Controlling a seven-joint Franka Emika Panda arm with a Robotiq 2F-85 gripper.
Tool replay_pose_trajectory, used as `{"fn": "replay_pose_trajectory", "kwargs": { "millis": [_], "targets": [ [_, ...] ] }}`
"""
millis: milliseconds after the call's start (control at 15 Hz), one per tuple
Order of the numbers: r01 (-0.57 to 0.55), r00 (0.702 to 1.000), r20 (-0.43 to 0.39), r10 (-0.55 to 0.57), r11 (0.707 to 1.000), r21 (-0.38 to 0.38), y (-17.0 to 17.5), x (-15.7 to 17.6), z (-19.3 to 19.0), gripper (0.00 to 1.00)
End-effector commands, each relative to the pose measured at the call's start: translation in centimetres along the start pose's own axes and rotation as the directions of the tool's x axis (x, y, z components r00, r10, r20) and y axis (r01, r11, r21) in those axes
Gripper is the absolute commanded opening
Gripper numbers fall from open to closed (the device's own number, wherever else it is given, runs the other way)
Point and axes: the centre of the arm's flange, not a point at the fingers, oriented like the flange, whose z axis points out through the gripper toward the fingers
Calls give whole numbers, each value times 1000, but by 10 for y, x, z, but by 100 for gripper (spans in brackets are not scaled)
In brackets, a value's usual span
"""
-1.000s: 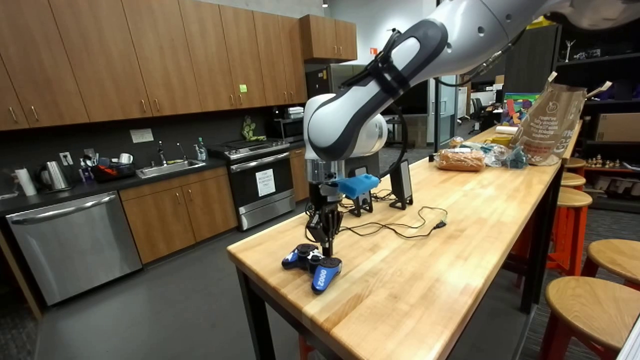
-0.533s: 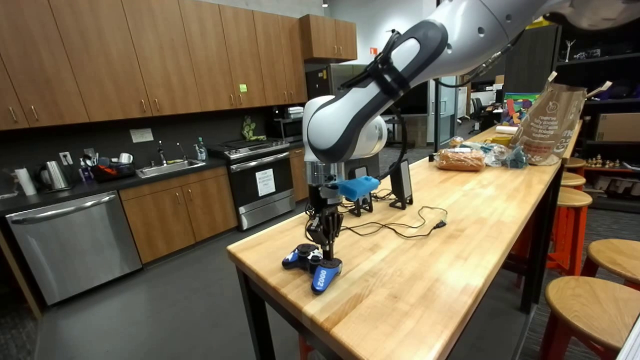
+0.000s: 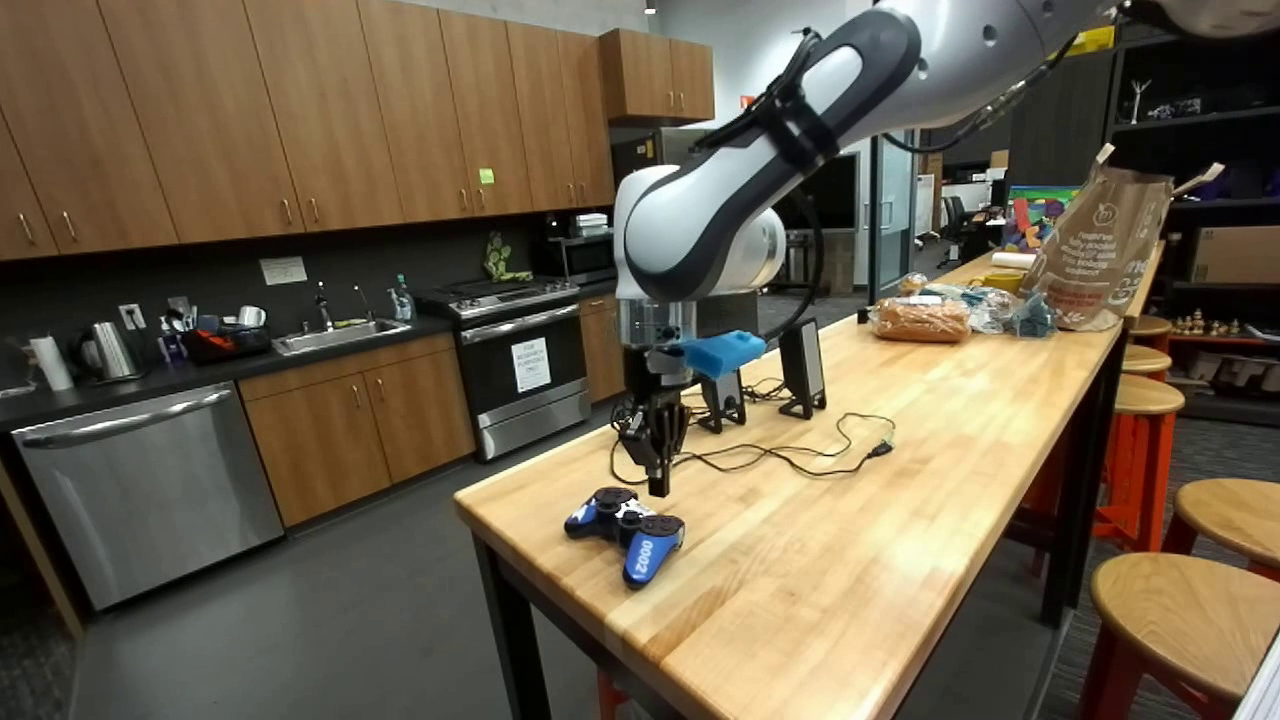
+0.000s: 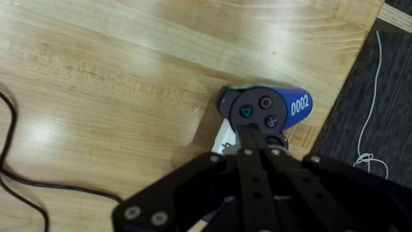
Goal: Press a button on the gamepad
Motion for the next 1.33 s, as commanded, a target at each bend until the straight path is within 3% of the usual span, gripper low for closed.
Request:
{"fn": "replay_pose_trajectory", "kwargs": {
  "millis": [0, 733, 867, 1267],
  "targets": [
    [-11, 1000, -22, 10, 1000, -3, 10, -38, -32, 27],
    [-102, 994, -36, 100, 994, -50, 43, -143, -75, 96],
    [-119, 993, -34, 117, 991, -54, 47, -164, -81, 100],
    [-158, 987, -35, 156, 985, -65, 54, -220, -93, 100]
  ]
}}
